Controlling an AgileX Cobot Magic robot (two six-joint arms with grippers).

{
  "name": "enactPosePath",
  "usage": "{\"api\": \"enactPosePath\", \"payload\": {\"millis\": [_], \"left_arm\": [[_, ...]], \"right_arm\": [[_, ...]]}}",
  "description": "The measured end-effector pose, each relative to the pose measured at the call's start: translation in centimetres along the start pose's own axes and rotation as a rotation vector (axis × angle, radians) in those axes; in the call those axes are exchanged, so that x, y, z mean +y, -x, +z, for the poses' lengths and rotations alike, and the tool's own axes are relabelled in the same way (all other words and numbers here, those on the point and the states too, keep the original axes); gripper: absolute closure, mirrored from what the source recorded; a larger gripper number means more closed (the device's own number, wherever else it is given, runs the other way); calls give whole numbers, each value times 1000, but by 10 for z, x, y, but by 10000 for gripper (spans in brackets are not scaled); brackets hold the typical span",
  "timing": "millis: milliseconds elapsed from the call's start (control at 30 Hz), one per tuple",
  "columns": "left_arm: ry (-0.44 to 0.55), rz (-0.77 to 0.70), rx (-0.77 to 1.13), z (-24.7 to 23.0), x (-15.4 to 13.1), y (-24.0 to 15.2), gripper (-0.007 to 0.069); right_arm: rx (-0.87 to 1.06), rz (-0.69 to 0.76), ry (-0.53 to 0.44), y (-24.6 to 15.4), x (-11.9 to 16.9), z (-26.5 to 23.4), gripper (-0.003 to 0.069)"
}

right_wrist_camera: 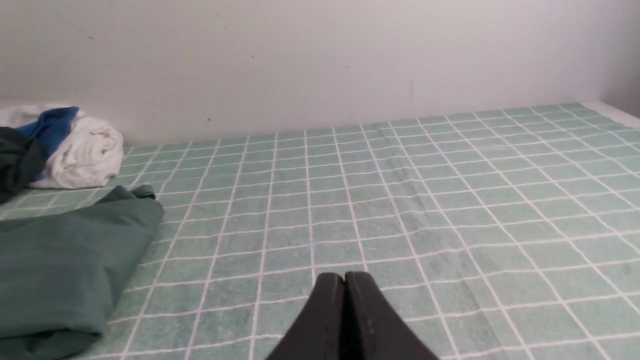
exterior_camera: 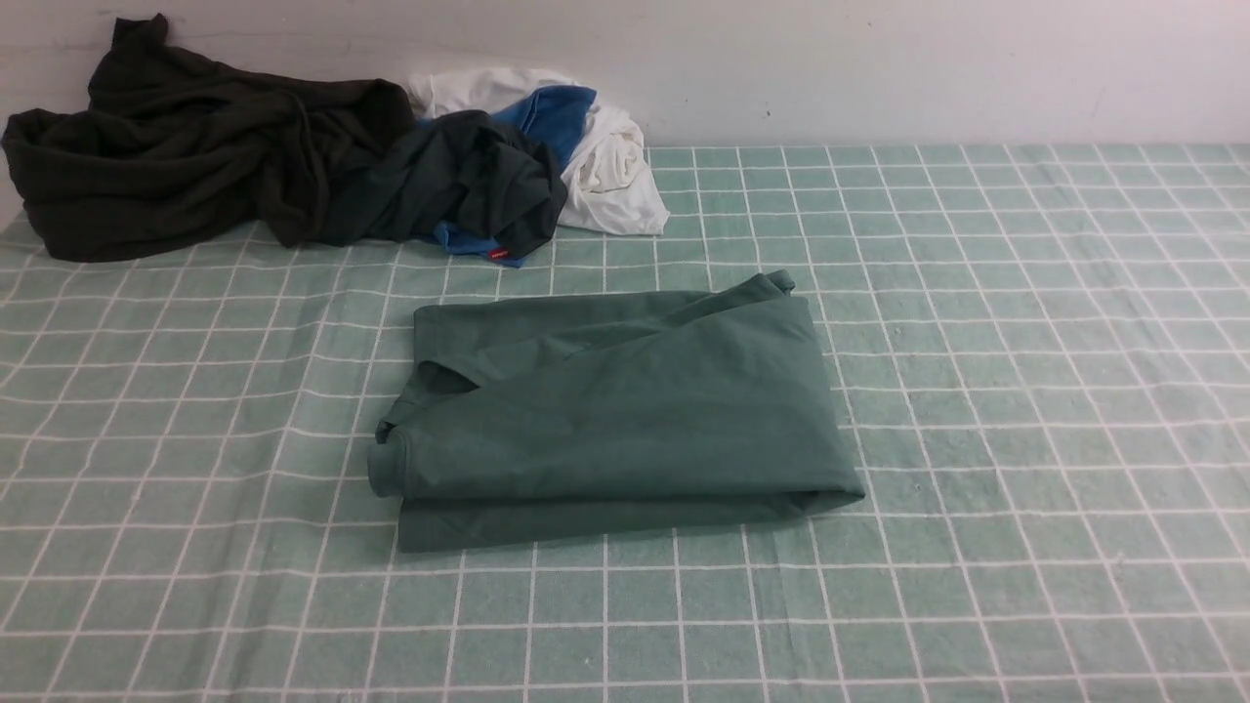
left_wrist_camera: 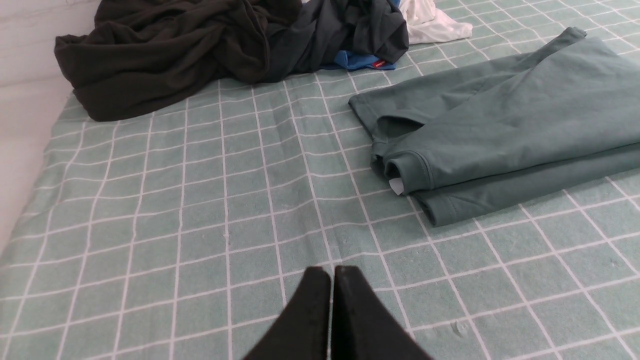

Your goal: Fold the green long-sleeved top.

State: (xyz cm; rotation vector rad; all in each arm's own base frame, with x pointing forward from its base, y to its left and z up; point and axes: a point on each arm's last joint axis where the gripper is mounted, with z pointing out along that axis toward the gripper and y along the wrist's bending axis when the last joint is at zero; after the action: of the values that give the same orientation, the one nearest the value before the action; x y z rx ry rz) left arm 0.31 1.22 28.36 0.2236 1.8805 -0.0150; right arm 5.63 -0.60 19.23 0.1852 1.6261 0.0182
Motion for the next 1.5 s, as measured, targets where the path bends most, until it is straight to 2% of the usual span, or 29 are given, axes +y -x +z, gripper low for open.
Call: {"api": "enactPosePath", "payload": {"millis": [267,433,700,1500], "left_arm": [[0,0,0,0,0,0,628],[0,0,0,0,0,0,628],[0,0,0,0,0,0,628],[0,0,0,0,0,0,628]], "right_arm": [[107,-16,-23,-10,-2,-1,672],[110,-32,-20,-10,-2,-1,672],[119,-40,48,-10,2,-1,672],[124,-35,47,-10,2,-1,672]]}}
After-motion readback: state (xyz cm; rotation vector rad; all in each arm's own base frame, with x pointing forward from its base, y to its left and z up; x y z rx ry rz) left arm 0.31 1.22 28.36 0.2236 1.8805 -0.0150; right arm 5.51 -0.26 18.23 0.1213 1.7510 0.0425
